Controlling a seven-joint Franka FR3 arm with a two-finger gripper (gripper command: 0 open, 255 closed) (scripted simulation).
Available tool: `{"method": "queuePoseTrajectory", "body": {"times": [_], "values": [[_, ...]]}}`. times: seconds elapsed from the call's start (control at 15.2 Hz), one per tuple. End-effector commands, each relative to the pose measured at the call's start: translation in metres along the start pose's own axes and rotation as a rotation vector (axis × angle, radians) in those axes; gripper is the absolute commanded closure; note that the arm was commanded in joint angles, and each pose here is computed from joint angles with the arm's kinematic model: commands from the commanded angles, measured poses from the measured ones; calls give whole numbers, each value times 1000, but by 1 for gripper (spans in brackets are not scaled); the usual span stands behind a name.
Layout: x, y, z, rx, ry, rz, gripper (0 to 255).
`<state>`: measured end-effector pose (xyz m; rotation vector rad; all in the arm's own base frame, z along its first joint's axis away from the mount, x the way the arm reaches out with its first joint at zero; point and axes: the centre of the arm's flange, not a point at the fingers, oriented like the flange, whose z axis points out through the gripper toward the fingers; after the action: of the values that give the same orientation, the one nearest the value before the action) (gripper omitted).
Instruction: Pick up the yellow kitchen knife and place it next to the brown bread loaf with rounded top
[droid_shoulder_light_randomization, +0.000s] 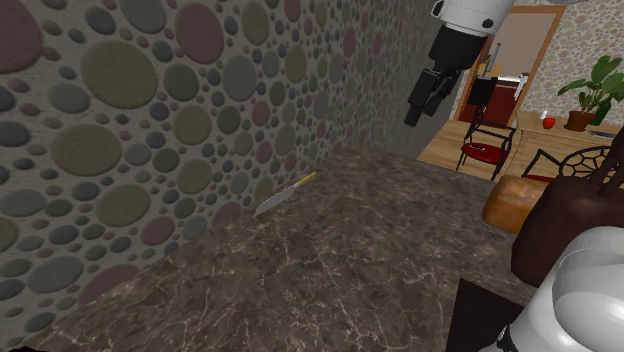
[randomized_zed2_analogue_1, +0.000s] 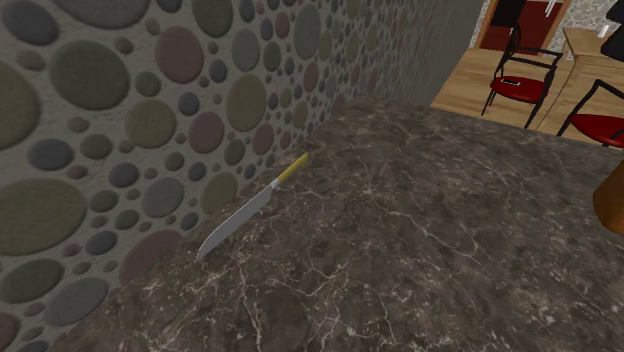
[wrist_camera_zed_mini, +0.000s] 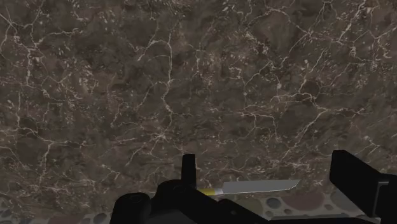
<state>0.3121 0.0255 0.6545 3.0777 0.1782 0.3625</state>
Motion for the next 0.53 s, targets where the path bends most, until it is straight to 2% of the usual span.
{"method": "queuePoseTrajectory", "body": {"times": [0.0, 0.46], "values": [[0, 0, 0, 0, 0, 0, 0], [56, -40, 66, 4, -48, 286, 0]]}}
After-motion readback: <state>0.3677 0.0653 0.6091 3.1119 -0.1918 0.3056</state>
